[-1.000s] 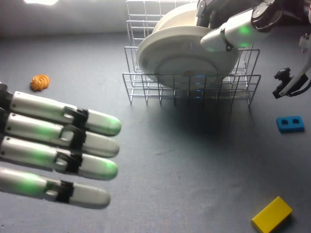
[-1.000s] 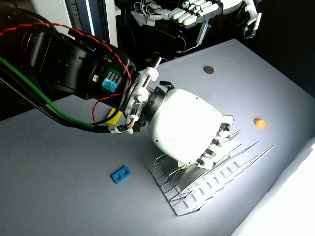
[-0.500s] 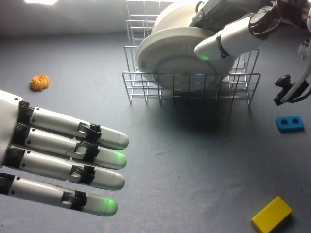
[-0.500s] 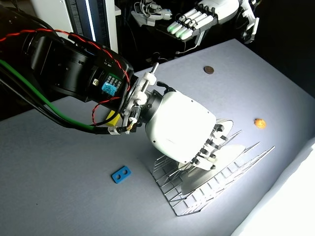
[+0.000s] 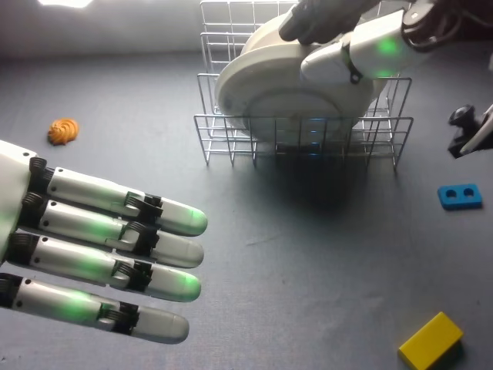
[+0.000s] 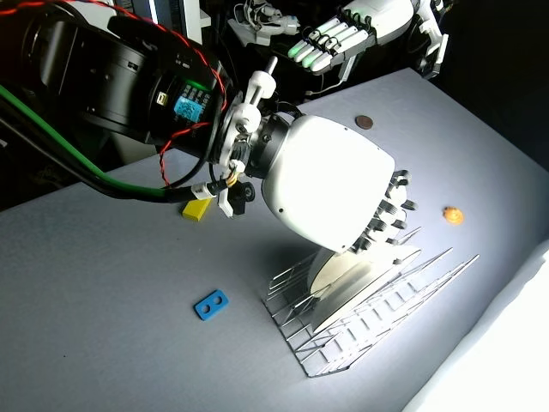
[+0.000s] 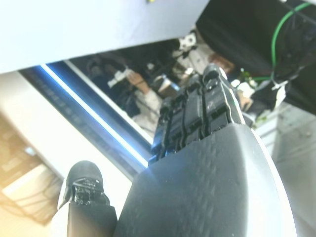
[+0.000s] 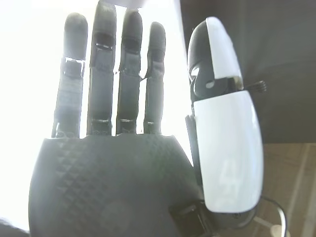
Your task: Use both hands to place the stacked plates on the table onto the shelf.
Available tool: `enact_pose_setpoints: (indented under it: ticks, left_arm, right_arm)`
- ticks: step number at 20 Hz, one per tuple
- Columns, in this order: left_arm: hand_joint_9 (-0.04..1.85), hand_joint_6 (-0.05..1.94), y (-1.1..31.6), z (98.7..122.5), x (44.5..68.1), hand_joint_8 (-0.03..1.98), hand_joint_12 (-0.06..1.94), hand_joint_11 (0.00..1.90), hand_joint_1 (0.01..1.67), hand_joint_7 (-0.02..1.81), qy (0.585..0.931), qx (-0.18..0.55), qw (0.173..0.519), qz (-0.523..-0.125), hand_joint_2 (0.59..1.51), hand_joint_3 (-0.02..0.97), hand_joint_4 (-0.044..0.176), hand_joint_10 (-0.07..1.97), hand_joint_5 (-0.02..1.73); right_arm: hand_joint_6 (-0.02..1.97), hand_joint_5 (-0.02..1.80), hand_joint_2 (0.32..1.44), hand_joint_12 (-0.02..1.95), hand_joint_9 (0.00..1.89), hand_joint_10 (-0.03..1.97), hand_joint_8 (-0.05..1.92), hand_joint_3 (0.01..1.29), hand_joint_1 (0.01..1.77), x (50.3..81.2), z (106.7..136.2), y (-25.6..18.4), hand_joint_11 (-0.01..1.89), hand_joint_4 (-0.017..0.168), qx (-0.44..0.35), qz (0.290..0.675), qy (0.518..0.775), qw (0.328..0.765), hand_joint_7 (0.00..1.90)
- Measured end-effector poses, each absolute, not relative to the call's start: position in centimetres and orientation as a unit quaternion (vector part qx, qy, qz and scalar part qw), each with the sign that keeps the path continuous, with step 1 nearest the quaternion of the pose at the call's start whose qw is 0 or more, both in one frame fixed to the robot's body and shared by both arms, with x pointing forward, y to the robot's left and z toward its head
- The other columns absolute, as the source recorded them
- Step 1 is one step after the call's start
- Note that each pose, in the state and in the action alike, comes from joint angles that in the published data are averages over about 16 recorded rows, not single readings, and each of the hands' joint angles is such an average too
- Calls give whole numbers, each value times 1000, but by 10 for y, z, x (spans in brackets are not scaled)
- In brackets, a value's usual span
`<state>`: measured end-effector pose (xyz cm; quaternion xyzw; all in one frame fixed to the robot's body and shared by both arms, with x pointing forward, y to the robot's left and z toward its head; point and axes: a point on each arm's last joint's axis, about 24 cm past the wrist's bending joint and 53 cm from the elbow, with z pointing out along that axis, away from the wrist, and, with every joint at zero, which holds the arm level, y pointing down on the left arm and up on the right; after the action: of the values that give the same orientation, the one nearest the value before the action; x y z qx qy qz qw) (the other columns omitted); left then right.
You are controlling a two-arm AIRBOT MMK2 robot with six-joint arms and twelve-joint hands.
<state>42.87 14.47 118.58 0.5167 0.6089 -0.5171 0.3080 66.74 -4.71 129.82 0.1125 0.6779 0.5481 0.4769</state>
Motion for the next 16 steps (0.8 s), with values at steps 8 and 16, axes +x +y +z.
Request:
enact_pose_setpoints:
  ticks: [8, 16]
  left_arm:
    - [709, 772, 151, 1183, 439, 850, 1167, 552, 45, 735, 616, 515, 313, -508, 1182, -2, 43, 882, 669]
    - [1386, 1656, 154, 1179, 446, 1748, 1913, 1295, 265, 1385, 620, 517, 315, -499, 1233, -1, 110, 1778, 1290]
  right_arm:
    - [735, 962, 1098, 1544, 992, 932, 816, 9, 482, 601, 1301, -32, 731, -2, -16, 516, 683, 517, 1032]
    - [1609, 1253, 1157, 1879, 1328, 1795, 1713, 9, 310, 552, 1295, -30, 1317, 16, -85, 490, 684, 534, 1320]
